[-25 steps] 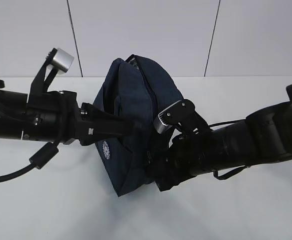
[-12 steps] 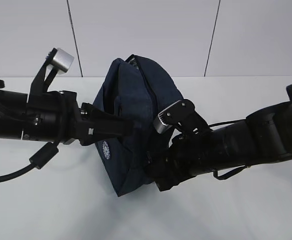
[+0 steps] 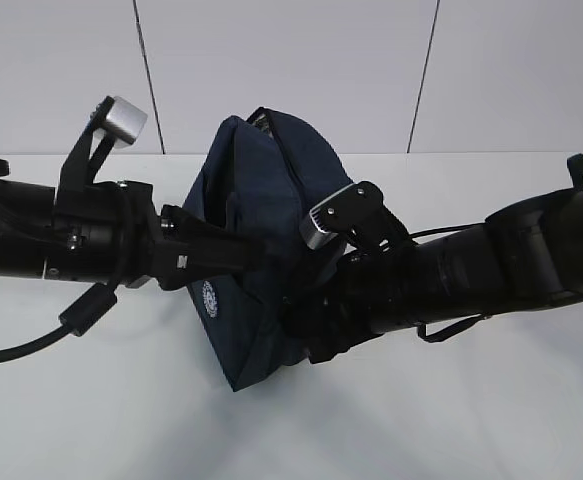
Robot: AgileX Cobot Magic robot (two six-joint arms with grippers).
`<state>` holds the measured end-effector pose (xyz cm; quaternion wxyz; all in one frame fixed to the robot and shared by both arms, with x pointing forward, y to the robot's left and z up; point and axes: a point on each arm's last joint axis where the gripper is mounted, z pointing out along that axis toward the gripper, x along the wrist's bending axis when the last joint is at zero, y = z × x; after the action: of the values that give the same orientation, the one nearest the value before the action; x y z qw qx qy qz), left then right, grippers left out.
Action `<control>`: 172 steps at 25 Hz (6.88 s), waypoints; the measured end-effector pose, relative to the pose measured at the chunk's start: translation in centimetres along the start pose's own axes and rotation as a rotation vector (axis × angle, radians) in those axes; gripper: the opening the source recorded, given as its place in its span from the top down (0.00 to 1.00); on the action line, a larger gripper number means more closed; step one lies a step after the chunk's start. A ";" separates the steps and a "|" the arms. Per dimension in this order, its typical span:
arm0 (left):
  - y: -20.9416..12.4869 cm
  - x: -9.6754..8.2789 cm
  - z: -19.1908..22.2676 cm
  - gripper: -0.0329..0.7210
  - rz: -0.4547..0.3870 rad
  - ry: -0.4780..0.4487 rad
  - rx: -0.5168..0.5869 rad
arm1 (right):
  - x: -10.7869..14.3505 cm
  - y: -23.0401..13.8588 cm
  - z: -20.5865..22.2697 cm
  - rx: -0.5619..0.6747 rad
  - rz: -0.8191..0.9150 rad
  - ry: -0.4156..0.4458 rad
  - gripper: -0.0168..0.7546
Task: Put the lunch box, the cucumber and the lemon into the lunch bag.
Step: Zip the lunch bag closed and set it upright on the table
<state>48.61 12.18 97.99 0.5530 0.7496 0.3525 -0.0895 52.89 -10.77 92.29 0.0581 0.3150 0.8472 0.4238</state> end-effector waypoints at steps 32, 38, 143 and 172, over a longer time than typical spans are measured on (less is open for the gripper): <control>0.0 0.1 0.0 0.96 0.000 0.010 0.001 | 0.6 -0.9 1.0 0.023 -0.033 0.113 0.67; 0.0 0.1 0.0 0.96 0.000 0.010 0.001 | 0.7 -1.0 1.0 0.026 -0.042 0.124 0.67; 0.0 0.5 0.0 0.96 0.015 0.057 0.016 | 2.2 1.0 -5.8 0.243 -0.219 0.019 0.97; -0.1 0.8 0.0 0.96 0.024 0.087 0.029 | 2.9 4.0 -8.1 0.114 -0.135 -0.022 0.97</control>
<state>49.09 12.52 97.50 0.5273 0.7648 0.3660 -0.0552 49.55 -12.83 101.00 0.0778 0.2644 0.8887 0.3663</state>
